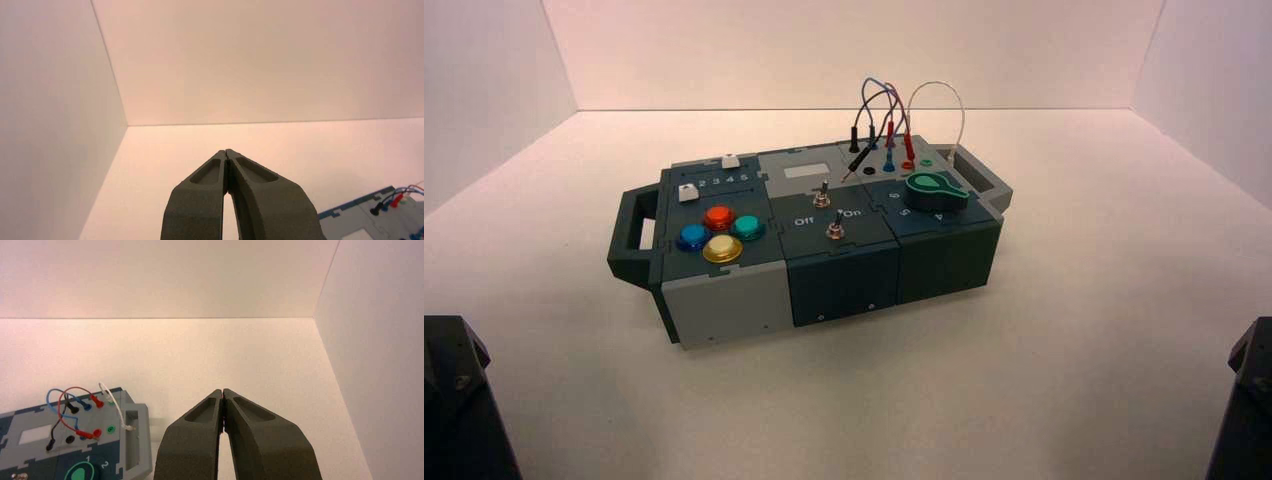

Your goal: Insert the white wire.

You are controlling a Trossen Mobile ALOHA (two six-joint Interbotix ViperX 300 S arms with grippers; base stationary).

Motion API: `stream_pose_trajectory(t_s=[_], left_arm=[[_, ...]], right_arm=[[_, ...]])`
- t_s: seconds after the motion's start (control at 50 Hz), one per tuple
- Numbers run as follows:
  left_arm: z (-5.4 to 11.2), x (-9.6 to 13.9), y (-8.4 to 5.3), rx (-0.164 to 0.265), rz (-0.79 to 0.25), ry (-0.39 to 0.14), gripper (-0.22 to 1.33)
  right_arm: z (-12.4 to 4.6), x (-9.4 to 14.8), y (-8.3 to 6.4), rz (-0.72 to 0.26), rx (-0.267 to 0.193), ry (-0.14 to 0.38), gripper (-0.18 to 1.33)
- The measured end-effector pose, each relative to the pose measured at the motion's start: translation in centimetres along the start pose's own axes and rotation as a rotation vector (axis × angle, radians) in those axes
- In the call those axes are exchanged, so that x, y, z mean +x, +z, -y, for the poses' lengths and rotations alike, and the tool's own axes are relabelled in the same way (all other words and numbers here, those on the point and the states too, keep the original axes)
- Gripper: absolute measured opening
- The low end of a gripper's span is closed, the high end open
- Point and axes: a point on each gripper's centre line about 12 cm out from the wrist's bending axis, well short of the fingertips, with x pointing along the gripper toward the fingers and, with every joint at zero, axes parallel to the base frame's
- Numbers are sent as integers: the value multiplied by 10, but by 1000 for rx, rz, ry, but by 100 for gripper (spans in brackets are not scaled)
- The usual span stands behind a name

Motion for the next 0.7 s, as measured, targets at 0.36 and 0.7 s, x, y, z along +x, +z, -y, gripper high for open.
stream_pose_trajectory(t_s=[0.36,0.7], left_arm=[[0,0,-1,0,-5,-2,-17],[36,11,-17,48,-174,-180,-17]], right_arm=[[0,1,-1,-5,2,2,-14],[-1,6,0,-37,16,7,-14]])
